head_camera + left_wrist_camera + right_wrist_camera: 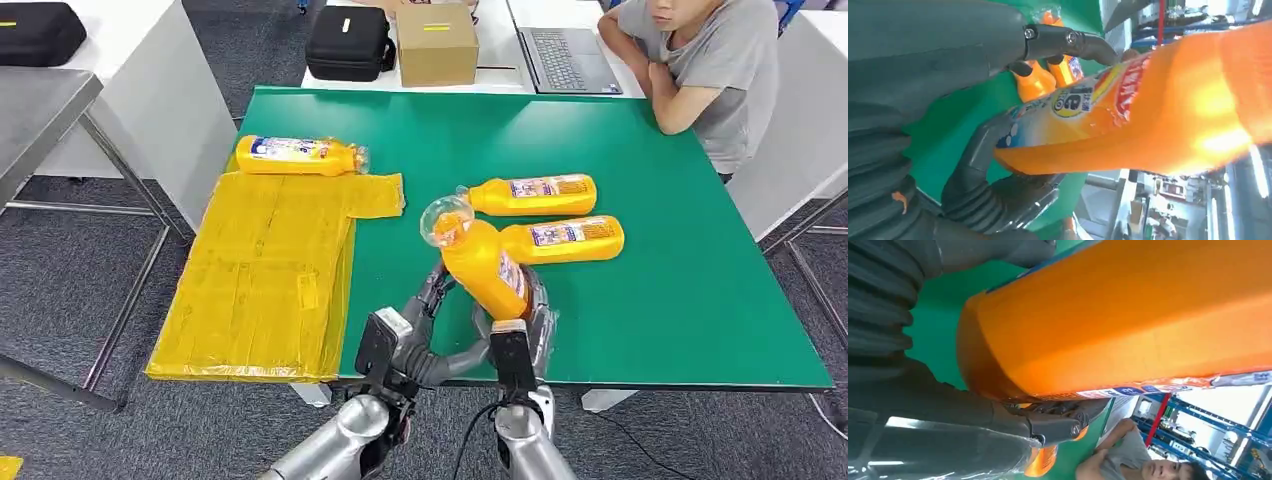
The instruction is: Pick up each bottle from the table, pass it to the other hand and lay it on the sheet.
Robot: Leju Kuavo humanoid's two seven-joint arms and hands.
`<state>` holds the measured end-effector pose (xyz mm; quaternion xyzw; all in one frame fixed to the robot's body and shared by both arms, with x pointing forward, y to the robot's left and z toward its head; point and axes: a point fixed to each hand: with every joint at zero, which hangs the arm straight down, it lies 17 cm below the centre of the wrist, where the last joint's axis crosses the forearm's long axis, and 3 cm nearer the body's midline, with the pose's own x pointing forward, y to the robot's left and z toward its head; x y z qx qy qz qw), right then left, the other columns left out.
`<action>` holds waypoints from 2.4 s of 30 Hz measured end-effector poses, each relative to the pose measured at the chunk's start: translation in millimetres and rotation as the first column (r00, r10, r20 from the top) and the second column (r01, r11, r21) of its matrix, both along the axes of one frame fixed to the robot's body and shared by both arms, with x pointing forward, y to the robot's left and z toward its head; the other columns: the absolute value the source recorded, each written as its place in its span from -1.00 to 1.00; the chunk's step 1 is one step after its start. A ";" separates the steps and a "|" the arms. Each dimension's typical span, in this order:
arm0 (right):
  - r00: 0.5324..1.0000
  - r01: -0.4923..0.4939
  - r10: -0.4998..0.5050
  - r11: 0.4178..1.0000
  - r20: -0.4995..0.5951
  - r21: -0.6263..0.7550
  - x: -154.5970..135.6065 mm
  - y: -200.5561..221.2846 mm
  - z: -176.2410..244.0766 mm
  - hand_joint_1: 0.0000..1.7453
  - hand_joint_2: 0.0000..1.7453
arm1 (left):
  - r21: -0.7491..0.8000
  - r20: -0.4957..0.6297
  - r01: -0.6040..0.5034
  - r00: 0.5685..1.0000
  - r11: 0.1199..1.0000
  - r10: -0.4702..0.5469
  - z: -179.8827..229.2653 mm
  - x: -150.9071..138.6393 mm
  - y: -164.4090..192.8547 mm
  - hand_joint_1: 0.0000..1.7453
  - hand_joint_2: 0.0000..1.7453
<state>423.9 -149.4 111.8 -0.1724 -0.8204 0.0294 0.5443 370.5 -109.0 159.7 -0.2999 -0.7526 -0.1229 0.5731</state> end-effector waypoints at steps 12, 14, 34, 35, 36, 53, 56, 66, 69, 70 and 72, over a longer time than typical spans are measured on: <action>0.997 -0.066 0.067 0.998 0.028 -0.018 -9.8 29.2 8.4 1.00 1.00 | -0.014 -0.041 -0.005 0.999 1.000 0.005 3.4 16.2 2.1 -1.00 1.00; 0.997 -0.066 0.067 0.997 0.026 -0.031 -11.4 27.7 5.8 1.00 1.00 | -0.010 -0.035 -0.005 0.999 1.000 0.005 3.4 16.9 2.3 -1.00 1.00; 1.000 -0.020 0.019 0.999 -0.020 -0.028 -15.8 6.2 -13.2 1.00 1.00 | -0.011 -0.044 0.018 0.999 1.000 -0.018 1.8 16.1 1.2 -1.00 1.00; 1.000 -0.022 0.021 0.999 -0.018 -0.032 -16.3 7.7 -12.8 1.00 1.00 | -0.016 -0.054 0.030 0.998 0.999 -0.031 1.3 15.4 0.1 -1.00 1.00; 1.000 -0.024 0.023 0.999 -0.016 -0.037 -16.6 9.1 -12.1 1.00 1.00 | -0.022 -0.065 0.039 0.997 0.999 -0.040 1.2 15.0 -0.9 -1.00 1.00; 0.997 -0.079 0.078 0.996 -0.015 -0.040 -23.9 49.3 -7.0 1.00 1.00 | -0.094 -0.095 -0.001 0.995 0.996 -0.008 21.0 20.7 -4.4 -1.00 1.00; 0.996 -0.087 0.086 0.995 -0.021 -0.038 -24.7 52.3 -8.8 1.00 1.00 | -0.096 -0.090 -0.004 0.996 0.995 -0.004 21.7 20.2 -4.3 0.98 1.00; 0.994 -0.106 0.105 0.993 -0.023 -0.049 -23.7 58.9 -9.8 -0.90 1.00 | -0.099 -0.069 -0.045 0.997 0.994 0.039 23.9 22.9 1.1 1.00 1.00; 0.993 -0.110 0.109 0.994 -0.037 -0.023 -25.0 61.1 -13.1 -1.00 1.00 | -0.094 -0.064 -0.050 0.997 0.994 0.044 25.0 23.4 0.6 1.00 1.00; 0.993 -0.114 0.114 0.993 -0.040 -0.015 -25.9 63.1 -13.7 -1.00 1.00 | -0.092 -0.061 -0.052 0.997 0.994 0.047 25.5 23.8 0.6 1.00 1.00; 0.992 -0.119 0.119 0.993 -0.045 -0.006 -26.6 65.3 -14.7 -1.00 1.00 | -0.083 -0.054 -0.060 0.997 0.995 0.056 25.7 24.4 0.9 1.00 1.00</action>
